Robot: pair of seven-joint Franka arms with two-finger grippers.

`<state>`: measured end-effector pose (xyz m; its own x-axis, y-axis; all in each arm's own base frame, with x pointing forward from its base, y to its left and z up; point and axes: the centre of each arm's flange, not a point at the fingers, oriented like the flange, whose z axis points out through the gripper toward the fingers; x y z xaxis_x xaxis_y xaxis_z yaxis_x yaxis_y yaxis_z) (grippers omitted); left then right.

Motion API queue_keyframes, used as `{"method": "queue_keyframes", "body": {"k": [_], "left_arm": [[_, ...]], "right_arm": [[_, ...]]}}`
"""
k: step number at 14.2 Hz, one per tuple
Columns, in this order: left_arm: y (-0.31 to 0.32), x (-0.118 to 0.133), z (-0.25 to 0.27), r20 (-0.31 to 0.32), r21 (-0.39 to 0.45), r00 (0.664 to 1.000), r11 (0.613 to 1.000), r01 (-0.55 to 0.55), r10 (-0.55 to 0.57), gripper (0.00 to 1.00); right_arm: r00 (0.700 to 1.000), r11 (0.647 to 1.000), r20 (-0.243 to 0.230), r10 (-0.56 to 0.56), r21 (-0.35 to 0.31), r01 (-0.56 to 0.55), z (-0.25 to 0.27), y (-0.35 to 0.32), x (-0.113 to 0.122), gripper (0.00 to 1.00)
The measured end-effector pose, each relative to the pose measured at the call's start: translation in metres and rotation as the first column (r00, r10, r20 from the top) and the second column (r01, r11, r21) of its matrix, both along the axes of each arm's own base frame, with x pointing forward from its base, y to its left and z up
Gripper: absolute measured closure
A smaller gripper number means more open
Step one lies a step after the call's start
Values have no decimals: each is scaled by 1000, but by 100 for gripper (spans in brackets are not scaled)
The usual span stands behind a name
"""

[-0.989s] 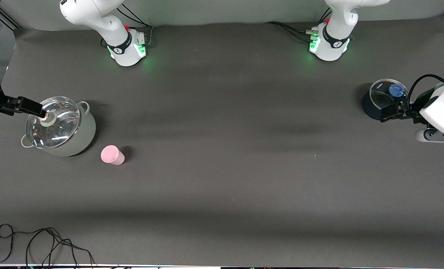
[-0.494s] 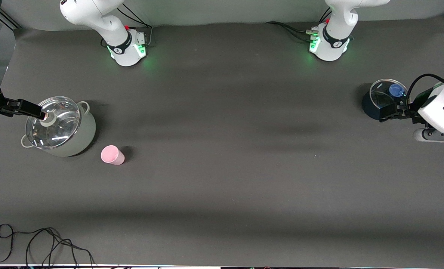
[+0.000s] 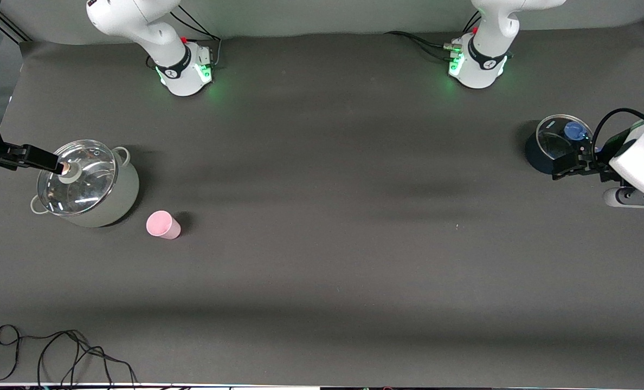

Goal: Transfer pink cup from left to right arm

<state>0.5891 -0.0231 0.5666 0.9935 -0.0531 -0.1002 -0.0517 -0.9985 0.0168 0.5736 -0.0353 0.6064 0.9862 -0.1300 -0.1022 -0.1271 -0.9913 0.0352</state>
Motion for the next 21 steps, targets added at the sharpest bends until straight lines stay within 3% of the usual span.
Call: {"method": "queue_keyframes", "body": {"k": [9,15,21], "left_arm": [[-2,1,0,9,25,1000,1000,11,-11,0],[-2,2,-1,11,27,1000,1000,12,-12,0],[-2,3,-1,18,26,1000,1000,12,-12,0]], "right_arm": [[999,999,20,51,11,-51,9,7,-2,0],[990,998,129,58,2,-59,3,9,-20,0],[990,998,123,64,3,-65,-9,13,-21,0]]}}
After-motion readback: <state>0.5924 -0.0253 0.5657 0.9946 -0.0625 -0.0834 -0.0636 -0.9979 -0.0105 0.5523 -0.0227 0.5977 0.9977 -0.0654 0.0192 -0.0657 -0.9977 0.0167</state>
